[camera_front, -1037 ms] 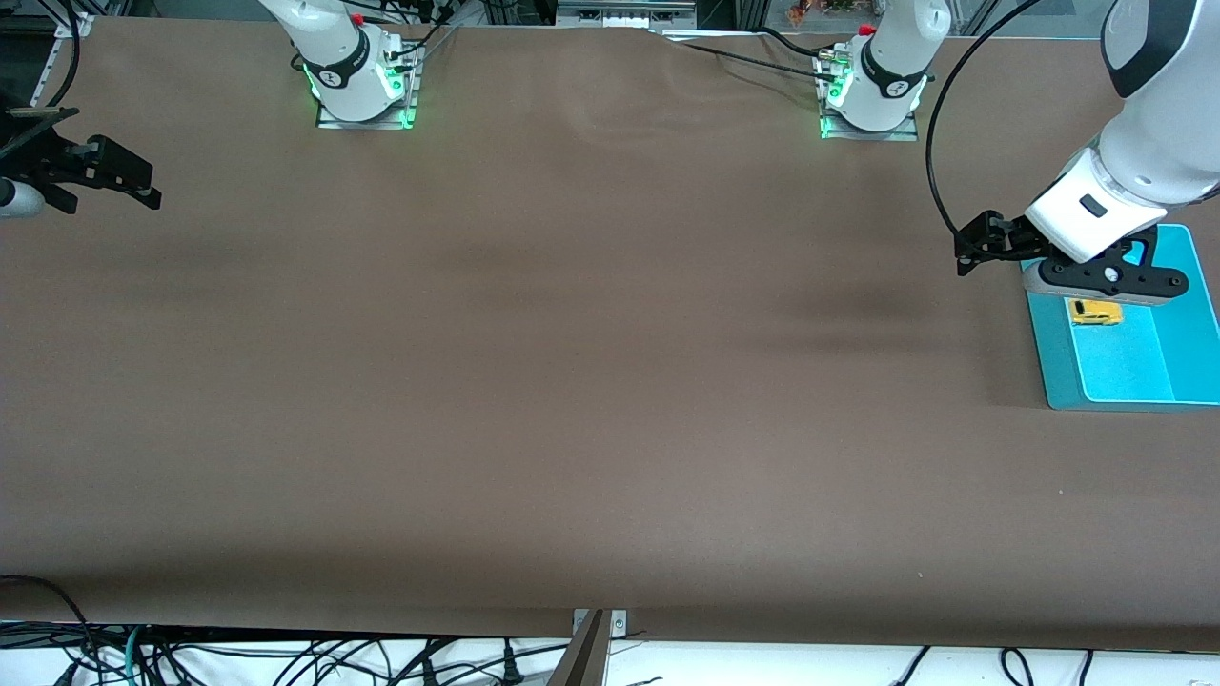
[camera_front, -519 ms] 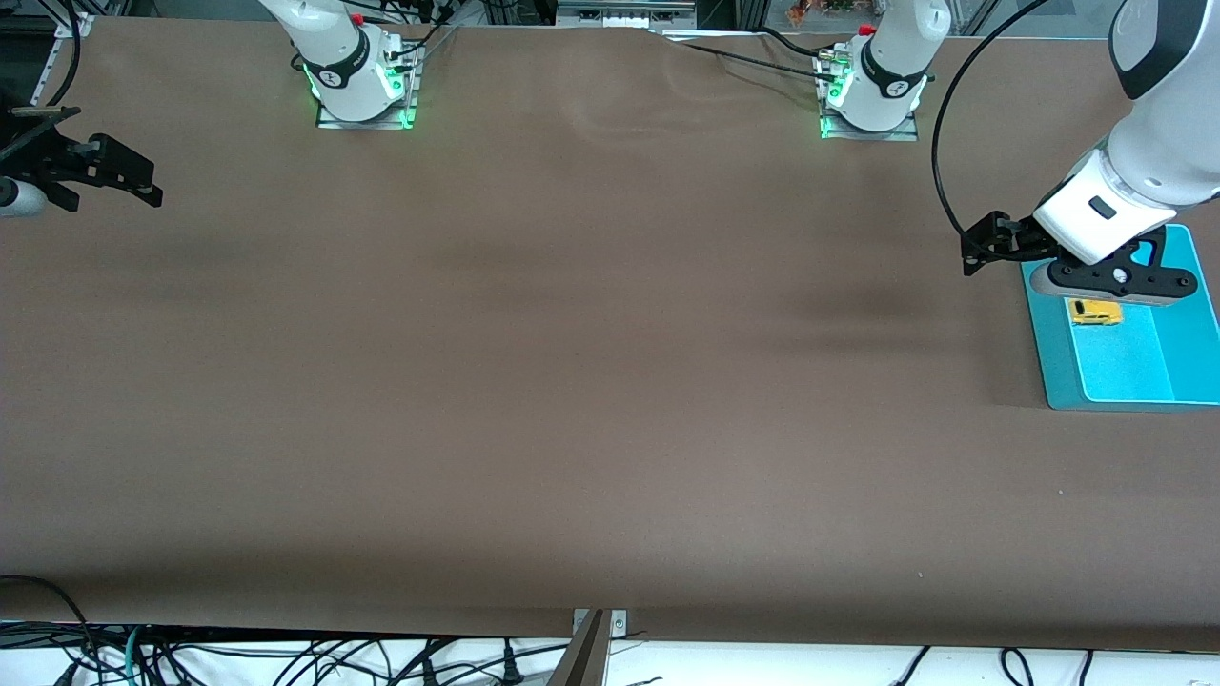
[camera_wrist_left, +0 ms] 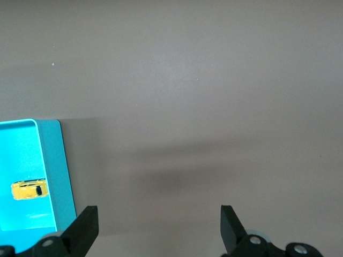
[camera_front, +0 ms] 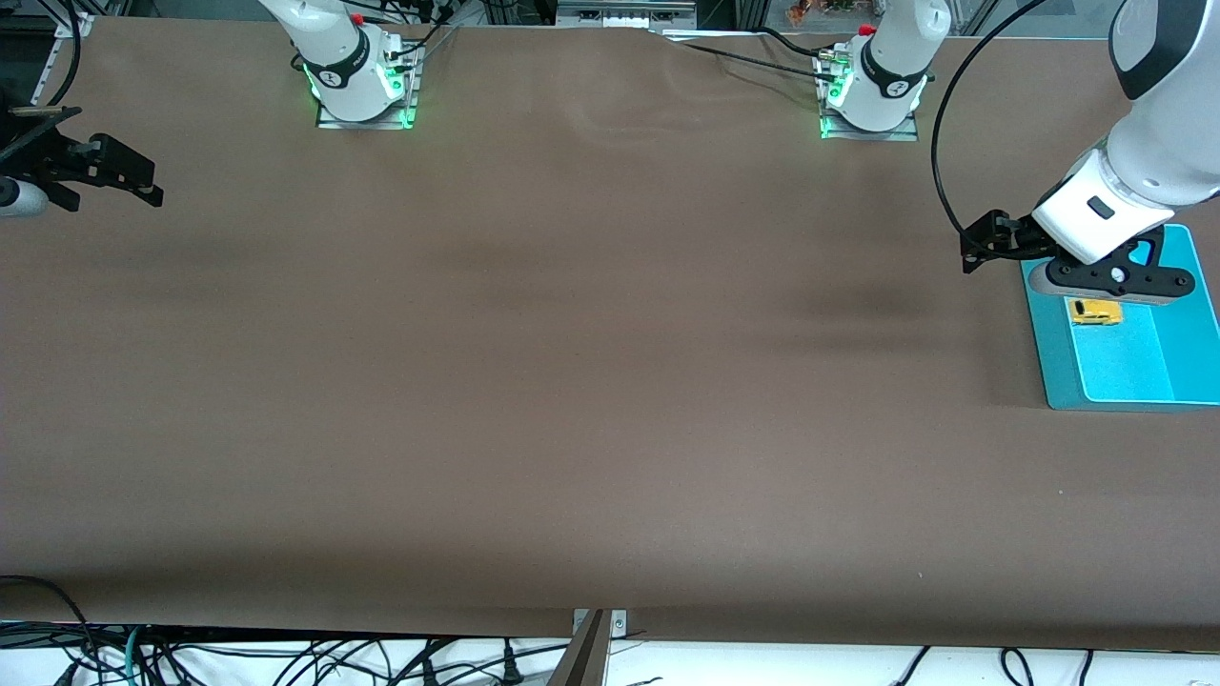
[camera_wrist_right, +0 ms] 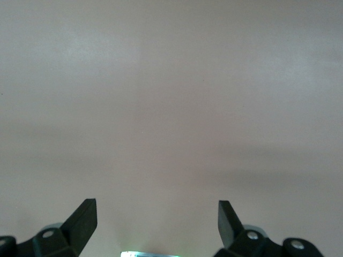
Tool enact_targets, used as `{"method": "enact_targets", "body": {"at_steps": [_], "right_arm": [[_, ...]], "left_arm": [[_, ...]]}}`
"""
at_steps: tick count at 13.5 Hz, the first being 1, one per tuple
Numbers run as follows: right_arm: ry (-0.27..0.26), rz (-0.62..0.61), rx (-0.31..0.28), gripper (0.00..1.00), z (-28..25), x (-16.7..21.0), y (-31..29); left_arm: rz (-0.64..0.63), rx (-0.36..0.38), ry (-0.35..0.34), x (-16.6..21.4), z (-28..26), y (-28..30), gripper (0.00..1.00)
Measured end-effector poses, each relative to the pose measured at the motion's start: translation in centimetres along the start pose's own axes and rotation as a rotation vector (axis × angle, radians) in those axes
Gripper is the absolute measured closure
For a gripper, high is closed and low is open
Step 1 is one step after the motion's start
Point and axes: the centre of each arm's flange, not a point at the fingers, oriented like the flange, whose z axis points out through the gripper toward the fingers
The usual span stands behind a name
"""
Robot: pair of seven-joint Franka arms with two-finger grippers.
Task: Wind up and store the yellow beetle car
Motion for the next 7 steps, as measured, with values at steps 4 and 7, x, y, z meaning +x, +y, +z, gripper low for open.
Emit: {"method": "enact_targets", "body": {"at_steps": [4, 7], "right_arm": [[0.000, 0.000, 0.000, 0.00, 0.00, 0.00, 0.00], [0.000, 0.000, 0.000, 0.00, 0.00, 0.00, 0.00]], "left_arm": [[0.000, 0.000, -0.002, -0.02, 0.02, 0.00, 0.00], [0.000, 0.000, -0.008, -0.09, 0.07, 0.00, 0.00]]}}
